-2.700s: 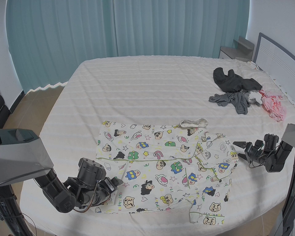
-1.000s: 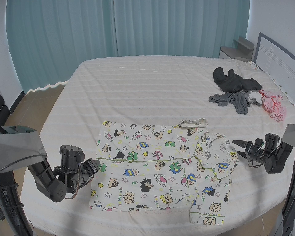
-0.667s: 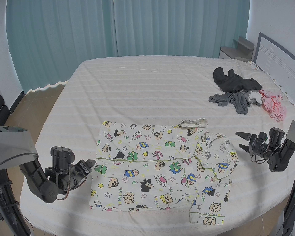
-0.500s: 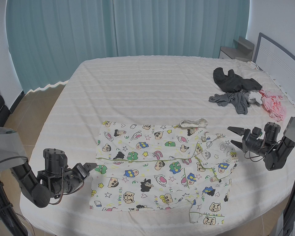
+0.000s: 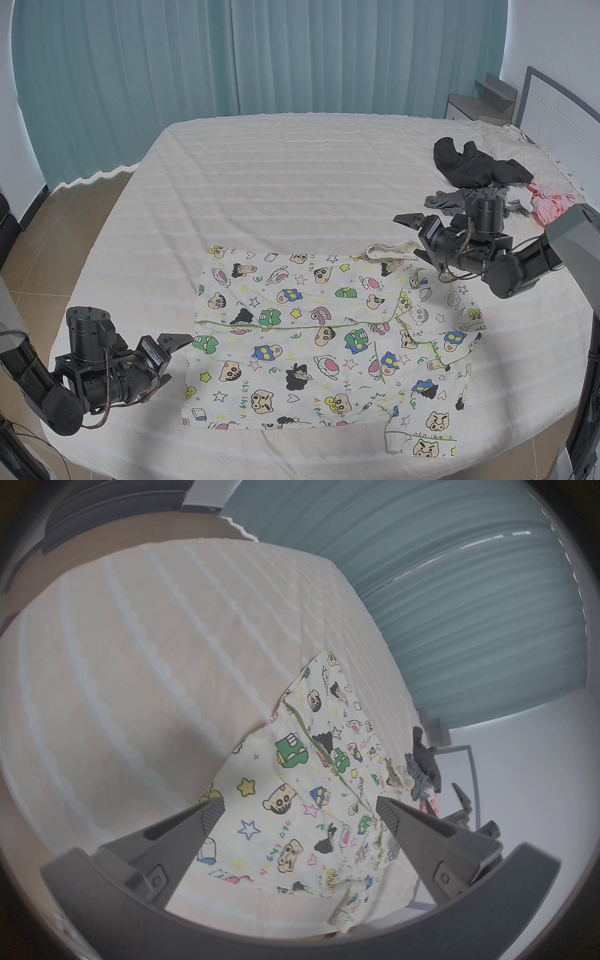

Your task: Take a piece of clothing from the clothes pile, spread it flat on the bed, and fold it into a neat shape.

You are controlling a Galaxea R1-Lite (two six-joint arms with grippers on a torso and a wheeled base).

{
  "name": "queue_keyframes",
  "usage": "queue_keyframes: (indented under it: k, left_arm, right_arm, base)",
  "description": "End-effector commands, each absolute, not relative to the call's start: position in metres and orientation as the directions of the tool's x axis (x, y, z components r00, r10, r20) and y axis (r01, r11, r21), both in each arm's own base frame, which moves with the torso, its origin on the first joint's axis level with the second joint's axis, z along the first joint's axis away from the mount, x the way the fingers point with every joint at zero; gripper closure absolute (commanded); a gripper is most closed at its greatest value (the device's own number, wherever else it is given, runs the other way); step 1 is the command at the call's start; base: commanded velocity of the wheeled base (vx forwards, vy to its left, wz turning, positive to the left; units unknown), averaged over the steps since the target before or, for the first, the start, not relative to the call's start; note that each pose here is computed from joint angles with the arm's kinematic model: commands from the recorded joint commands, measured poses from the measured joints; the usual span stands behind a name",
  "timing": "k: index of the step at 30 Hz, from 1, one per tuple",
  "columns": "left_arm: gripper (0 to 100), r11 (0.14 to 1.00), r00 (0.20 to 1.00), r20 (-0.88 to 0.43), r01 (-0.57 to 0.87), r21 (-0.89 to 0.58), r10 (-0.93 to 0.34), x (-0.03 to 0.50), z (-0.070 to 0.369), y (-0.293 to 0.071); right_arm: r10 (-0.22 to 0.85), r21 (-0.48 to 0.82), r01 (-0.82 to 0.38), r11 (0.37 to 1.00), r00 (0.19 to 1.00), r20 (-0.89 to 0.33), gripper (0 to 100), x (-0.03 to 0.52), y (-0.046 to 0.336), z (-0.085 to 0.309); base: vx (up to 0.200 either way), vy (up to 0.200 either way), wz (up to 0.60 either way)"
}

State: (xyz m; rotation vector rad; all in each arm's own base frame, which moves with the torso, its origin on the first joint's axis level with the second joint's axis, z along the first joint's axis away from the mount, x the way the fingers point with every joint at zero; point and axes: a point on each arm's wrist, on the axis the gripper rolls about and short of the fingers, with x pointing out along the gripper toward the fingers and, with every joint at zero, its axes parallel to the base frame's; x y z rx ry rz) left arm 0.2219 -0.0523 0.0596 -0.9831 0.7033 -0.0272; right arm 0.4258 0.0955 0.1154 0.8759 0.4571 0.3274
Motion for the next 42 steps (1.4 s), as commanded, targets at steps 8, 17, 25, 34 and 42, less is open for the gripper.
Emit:
queue_keyframes:
  k: [8,17,25,34,42]
  left_arm:
    - [0,0.483,0.789,-0.496,-0.297,-0.824,-0.362,0.216,0.068,-0.052]
    - [0,0.484,0.786,-0.504,-0.305,-0.82,-0.358,0.216,0.066,-0.052]
    - [0,0.486,0.783,-0.508,-0.308,-0.818,-0.359,0.216,0.066,-0.052]
    - [0,0.487,0.779,-0.515,-0.315,-0.815,-0.358,0.216,0.064,-0.052]
    - [0,0.493,0.771,-0.529,-0.327,-0.807,-0.355,0.217,0.06,-0.053]
  right_arm:
    - [0.418,0.79,0.007,0.614,0.845,-0.332,0,0.45,0.147,0.087]
    - [0.402,0.78,0.039,0.624,0.84,-0.364,0,0.452,0.149,0.08]
    - [0.389,0.771,0.064,0.633,0.835,-0.389,0,0.454,0.149,0.068]
    - [0.37,0.748,0.115,0.653,0.814,-0.448,0,0.453,0.155,0.051]
    - [0.335,0.741,0.134,0.659,0.829,-0.448,0,0.46,0.155,0.039]
  base:
    - [0.125,0.0,0.0]
    - [0.111,0.0,0.0]
    - [0.0,0.0,0.0]
    - [0.0,0.0,0.0]
    - [0.0,0.0,0.0]
